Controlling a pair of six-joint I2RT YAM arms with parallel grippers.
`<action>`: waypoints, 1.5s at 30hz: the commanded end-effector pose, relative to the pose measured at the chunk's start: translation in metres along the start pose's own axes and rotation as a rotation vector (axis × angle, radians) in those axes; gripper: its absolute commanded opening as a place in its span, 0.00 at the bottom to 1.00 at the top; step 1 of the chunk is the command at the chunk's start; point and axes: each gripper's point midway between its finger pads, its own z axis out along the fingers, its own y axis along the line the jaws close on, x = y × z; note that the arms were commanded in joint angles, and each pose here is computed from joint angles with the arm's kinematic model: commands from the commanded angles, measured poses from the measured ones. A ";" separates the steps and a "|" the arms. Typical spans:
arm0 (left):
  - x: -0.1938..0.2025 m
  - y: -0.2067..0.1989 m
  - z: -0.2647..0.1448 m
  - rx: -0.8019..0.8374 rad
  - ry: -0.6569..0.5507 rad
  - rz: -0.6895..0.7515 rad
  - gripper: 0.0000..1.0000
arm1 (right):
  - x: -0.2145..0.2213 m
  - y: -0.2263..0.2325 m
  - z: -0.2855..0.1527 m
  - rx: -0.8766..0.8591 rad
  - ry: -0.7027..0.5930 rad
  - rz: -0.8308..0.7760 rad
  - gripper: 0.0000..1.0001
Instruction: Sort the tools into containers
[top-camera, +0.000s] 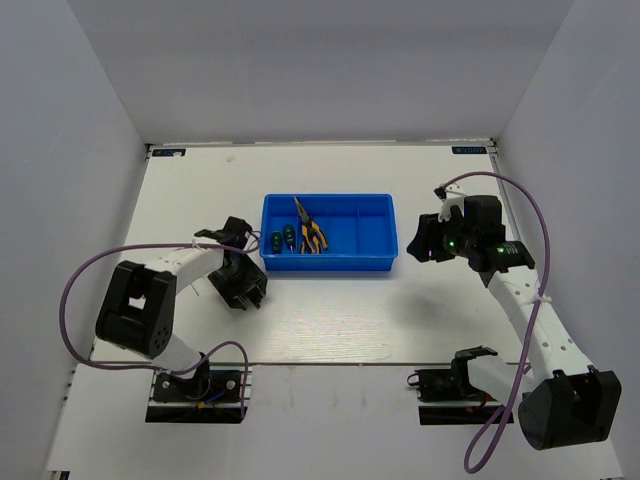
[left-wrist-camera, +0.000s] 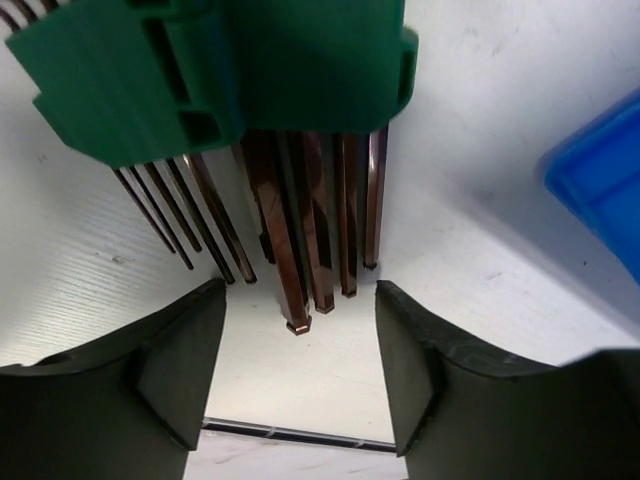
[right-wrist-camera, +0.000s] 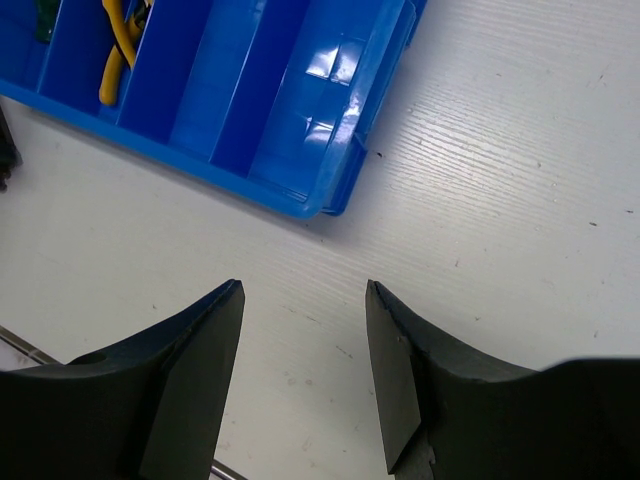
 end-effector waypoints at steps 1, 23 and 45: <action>0.008 0.008 -0.004 0.004 -0.016 -0.026 0.73 | -0.009 0.003 -0.003 -0.018 -0.040 -0.015 0.58; 0.005 -0.020 -0.009 0.068 -0.023 -0.272 0.75 | -0.010 0.003 -0.005 -0.021 -0.049 -0.011 0.58; -0.007 -0.004 0.002 -0.042 -0.096 -0.345 0.44 | -0.011 0.001 -0.011 -0.024 -0.057 -0.003 0.58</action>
